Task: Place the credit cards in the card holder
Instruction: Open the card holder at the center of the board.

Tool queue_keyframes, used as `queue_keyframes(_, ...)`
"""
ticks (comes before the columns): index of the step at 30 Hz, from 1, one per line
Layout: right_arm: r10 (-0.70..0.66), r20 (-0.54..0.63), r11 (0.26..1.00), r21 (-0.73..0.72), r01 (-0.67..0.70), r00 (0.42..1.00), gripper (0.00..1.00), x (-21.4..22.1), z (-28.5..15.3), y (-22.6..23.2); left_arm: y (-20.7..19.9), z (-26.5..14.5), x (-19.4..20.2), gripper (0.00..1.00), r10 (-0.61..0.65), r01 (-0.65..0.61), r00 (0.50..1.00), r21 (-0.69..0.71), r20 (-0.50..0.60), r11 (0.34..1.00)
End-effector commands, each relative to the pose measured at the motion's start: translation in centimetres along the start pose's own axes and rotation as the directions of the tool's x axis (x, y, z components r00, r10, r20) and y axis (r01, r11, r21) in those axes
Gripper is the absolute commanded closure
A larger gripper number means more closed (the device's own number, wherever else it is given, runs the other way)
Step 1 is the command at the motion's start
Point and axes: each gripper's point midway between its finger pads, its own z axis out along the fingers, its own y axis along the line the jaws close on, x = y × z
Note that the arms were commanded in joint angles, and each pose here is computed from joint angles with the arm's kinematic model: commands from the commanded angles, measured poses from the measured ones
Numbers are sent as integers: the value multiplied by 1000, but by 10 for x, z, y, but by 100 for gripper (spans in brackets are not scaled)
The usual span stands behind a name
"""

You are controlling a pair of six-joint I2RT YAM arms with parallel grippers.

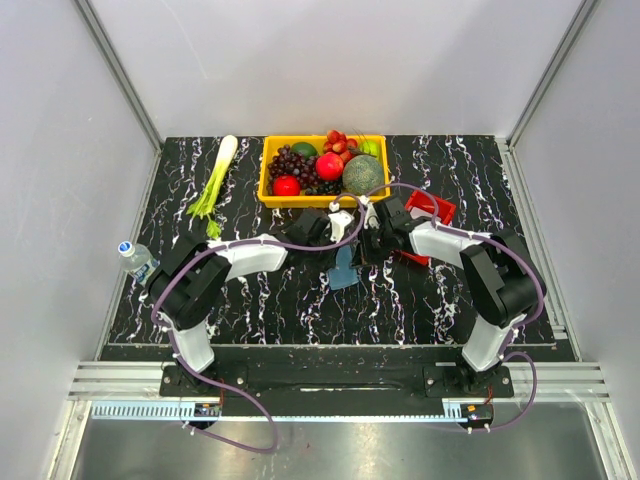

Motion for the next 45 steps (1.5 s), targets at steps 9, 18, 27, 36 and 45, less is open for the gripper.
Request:
queue_keyframes(9, 119, -21, 988, 101, -117, 993, 100, 19, 11, -20, -13, 1, 9, 92, -68, 68, 996, -2, 53, 998)
queue_keyframes(18, 261, 30, 959, 104, -262, 965, 88, 21, 10, -17, 6, -35, -16, 91, -266, 302, 930, -116, 253, 946)
queue_keyframes(27, 234, 135, 964, 97, -248, 963, 45, -11, -19, -1, 11, -86, -51, 100, -232, 312, 888, -150, 397, 938)
queue_keyframes(36, 270, 201, 959, 31, -282, 942, 40, -31, -42, 22, -11, -109, -75, 100, -226, 270, 881, -49, 416, 962)
queue_keyframes(45, 392, 131, 920, -73, -386, 911, 39, -18, -25, 40, 2, -92, -42, 100, -340, 404, 853, -89, 395, 910)
